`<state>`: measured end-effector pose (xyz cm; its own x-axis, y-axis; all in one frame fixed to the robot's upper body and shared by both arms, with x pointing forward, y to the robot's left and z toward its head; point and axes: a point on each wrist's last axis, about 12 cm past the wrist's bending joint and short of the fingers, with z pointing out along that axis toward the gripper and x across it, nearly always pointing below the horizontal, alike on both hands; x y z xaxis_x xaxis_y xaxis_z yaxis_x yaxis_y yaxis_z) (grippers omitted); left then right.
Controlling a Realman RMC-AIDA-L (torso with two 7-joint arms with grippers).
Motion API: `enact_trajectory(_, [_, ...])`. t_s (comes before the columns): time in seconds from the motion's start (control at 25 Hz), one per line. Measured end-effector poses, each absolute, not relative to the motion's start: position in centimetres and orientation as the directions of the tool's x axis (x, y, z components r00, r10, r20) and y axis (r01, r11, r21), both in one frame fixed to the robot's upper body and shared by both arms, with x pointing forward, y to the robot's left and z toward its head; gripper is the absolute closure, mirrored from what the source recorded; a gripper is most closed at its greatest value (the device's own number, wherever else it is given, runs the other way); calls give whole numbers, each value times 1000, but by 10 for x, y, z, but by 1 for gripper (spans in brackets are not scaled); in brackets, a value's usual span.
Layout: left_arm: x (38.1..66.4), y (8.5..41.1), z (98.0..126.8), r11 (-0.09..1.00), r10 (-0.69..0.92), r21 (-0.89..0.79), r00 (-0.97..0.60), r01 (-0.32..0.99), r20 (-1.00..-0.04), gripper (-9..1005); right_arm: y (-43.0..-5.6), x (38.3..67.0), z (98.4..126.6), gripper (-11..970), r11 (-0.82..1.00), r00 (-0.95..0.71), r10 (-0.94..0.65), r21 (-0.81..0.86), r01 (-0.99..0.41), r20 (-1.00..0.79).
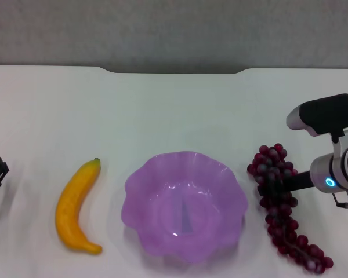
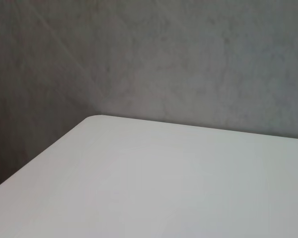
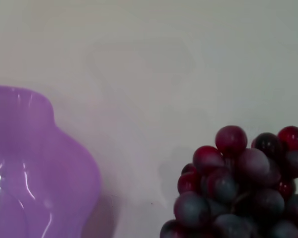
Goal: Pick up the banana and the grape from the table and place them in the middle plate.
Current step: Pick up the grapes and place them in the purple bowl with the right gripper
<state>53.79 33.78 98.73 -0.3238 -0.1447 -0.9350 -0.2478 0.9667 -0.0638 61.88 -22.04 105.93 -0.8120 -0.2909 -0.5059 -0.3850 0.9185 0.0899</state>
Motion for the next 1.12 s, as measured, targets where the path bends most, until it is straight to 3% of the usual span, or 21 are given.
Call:
enact_trajectory(0.2, [538, 339, 988, 965, -149, -67, -320, -255, -936, 105, -226, 617, 1055, 273, 925, -811, -275, 88, -370, -516])
enact_trajectory(1.12, [535, 344, 987, 960, -154, -66, -316, -272, -936, 105, -235, 609, 1044, 456, 936, -792, -247, 75, -344, -558])
